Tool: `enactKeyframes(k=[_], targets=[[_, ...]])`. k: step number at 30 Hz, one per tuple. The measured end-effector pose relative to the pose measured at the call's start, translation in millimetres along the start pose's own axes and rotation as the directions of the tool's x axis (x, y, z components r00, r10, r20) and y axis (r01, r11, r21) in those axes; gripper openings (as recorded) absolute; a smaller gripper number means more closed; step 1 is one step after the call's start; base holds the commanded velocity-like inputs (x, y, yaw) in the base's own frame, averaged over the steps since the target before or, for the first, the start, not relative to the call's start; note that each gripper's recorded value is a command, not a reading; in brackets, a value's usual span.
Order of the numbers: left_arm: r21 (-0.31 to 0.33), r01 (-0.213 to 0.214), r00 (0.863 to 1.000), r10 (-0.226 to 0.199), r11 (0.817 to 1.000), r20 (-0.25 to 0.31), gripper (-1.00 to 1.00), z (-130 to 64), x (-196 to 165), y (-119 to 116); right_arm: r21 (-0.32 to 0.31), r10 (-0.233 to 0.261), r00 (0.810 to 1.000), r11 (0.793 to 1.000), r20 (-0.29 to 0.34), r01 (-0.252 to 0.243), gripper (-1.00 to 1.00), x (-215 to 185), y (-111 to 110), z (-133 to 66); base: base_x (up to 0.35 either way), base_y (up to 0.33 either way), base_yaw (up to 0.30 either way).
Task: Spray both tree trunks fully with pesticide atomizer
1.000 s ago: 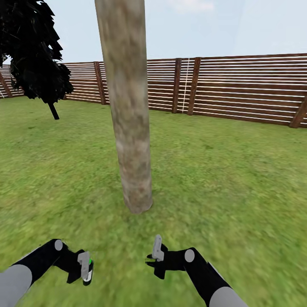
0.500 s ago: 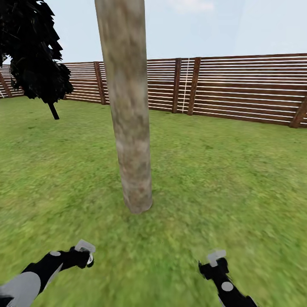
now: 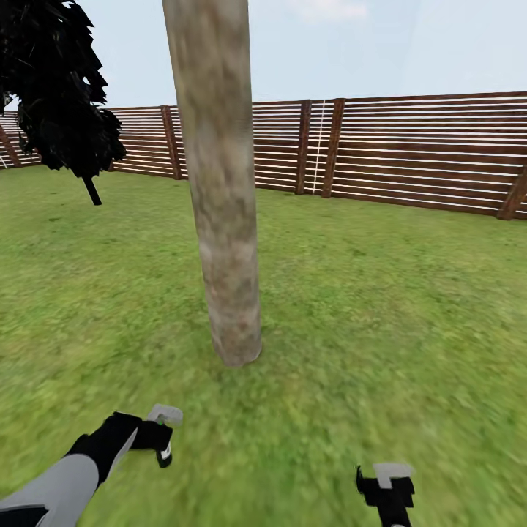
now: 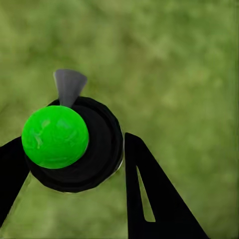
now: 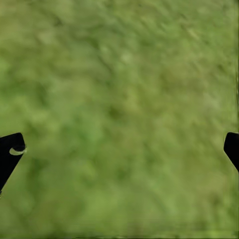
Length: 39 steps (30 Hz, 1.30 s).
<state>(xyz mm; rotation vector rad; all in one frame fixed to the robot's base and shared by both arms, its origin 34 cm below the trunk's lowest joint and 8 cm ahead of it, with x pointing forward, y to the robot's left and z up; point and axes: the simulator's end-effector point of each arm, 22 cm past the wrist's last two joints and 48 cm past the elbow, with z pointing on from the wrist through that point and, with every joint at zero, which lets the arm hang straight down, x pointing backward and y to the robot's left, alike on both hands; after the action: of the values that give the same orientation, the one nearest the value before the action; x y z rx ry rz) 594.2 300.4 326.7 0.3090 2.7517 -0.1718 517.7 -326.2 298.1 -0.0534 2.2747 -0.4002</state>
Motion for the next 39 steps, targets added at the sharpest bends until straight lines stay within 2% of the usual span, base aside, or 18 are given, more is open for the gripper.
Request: enactKeyframes(k=[1,4,10,16,18,21,23,25,26,28,32,35,37,39], targets=[[-0.007,-0.003,1.000,0.003,1.000,0.009,-1.00,-2.2,-5.6,2.2,0.021,0.050,0.999,0.999,-0.013,-0.049,1.00,3.2,-4.8,0.0,0.222,-0.084,0.000],[-0.024,-0.002,1.000,0.002,1.000,0.013,-1.00,-3.6,-8.5,6.5,0.034,0.085,0.996,0.996,-0.022,-0.084,1.00,5.4,-6.0,-0.5,0.270,-0.143,-0.048],[-0.077,-0.003,1.000,0.004,0.997,0.017,-1.00,0.5,-12.0,4.0,0.035,0.091,0.996,0.995,-0.023,-0.090,1.00,5.7,-5.8,-0.6,0.244,-0.197,-0.250],[-0.079,-0.002,1.000,0.003,0.997,0.016,-1.00,1.0,-11.5,3.1,0.036,0.090,0.996,0.995,-0.024,-0.089,1.00,6.2,-6.5,-0.6,0.178,-0.184,-0.273],[-0.064,0.023,1.000,-0.022,0.998,0.011,-1.00,3.0,-6.8,-0.7,0.036,0.090,0.996,0.995,-0.024,-0.089,1.00,6.1,-6.7,-0.5,0.028,-0.038,-0.142],[-0.036,0.075,0.997,-0.076,0.997,-0.011,-1.00,7.0,4.5,-9.2,0.036,0.090,0.996,0.995,-0.024,-0.089,1.00,6.4,-6.5,-0.6,0.004,-0.006,-0.021],[-0.015,0.098,0.993,-0.099,0.995,-0.066,-1.00,8.4,10.6,-25.5,0.036,0.090,0.996,0.995,-0.024,-0.089,1.00,6.4,-6.6,-0.6,0.001,-0.001,-0.003],[0.001,0.105,0.989,-0.105,0.994,-0.108,-1.00,8.9,12.1,-41.5,0.036,0.090,0.996,0.995,-0.024,-0.089,1.00,6.4,-6.6,-0.6,0.000,0.000,-0.001],[-0.001,0.103,0.988,-0.103,0.995,-0.113,-1.00,7.9,10.4,-41.7,0.036,0.090,0.996,0.995,-0.024,-0.089,1.00,6.4,-6.6,-0.6,0.000,0.000,0.000],[-0.015,0.100,0.989,-0.101,0.995,-0.108,-1.00,4.6,6.3,-33.2,0.036,0.090,0.996,0.995,-0.024,-0.089,1.00,6.4,-7.0,-0.5,0.000,0.000,0.000],[-0.066,0.108,0.988,-0.114,0.992,-0.105,-1.00,-4.2,10.8,4.2,0.036,0.090,0.996,0.995,-0.024,-0.089,1.00,6.4,-6.8,-0.5,0.000,0.000,0.000],[-0.055,0.114,0.991,-0.117,0.992,-0.064,-1.00,-6.7,-7.8,-1.2,0.036,0.089,0.996,0.995,-0.024,-0.088,1.00,6.3,-6.7,-0.6,-0.137,0.000,0.000],[-0.023,0.102,0.995,-0.102,0.995,-0.019,-1.00,-6.9,-32.3,-25.3,0.036,0.089,0.996,0.995,-0.024,-0.088,1.00,6.5,-7.3,-0.5,-0.214,0.000,0.000],[-0.017,0.085,0.996,-0.085,0.996,-0.001,-1.00,-7.9,-42.7,-33.7,0.036,0.089,0.996,0.996,-0.025,-0.088,1.00,6.9,-7.1,-0.6,-0.062,0.000,0.000]])
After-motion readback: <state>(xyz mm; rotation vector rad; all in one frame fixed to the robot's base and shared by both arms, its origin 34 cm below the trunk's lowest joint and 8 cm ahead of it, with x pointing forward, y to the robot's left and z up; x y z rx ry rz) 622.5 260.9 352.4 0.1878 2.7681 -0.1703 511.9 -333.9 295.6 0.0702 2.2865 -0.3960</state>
